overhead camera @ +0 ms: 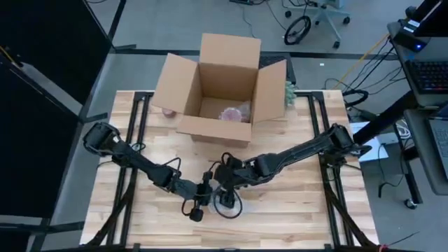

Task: Wrap mug
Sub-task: Wrap the orange cup with bubble wrap

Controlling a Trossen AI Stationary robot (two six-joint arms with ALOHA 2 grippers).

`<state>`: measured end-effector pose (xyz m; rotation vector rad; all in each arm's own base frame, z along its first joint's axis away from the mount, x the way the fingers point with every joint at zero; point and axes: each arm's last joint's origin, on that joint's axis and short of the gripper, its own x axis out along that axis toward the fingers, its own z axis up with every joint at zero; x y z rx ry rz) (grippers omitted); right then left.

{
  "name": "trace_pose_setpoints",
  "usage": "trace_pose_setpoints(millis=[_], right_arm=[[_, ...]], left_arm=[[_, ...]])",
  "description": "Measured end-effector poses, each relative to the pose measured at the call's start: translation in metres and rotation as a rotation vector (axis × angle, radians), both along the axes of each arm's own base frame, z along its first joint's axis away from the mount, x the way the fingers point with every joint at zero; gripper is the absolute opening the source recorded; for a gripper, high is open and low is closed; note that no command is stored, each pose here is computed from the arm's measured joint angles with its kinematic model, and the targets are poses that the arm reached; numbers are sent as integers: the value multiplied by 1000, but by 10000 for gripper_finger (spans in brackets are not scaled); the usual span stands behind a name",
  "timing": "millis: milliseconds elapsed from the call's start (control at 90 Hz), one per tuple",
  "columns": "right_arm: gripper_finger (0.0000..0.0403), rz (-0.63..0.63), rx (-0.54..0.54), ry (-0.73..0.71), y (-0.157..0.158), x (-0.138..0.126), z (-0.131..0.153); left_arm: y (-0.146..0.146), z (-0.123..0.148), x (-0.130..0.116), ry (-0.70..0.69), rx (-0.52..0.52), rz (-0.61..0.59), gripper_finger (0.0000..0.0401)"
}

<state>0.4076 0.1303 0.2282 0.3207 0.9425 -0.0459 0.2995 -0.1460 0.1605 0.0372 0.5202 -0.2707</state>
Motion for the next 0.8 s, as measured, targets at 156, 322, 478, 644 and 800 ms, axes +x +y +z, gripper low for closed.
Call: trace_pose_setpoints(millis=[156,322,478,644,800], right_arm=[[276,-21,-56,223,-2,-10,-28],[276,-36,-84,248,-2,-13,-31],[276,-51,-105,282,1,-3,-59],[276,-31,-65,353,3,1,-85],[276,-21,-36,321,2,-3,-66]], left_arm=[[0,2,0,-8,-1,1,0],[-1,3,2,-7,1,1,0],[-1,6,4,-11,-1,2,0],[-1,6,4,-9,-1,2,0],[-2,7,4,-13,-2,1,0]])
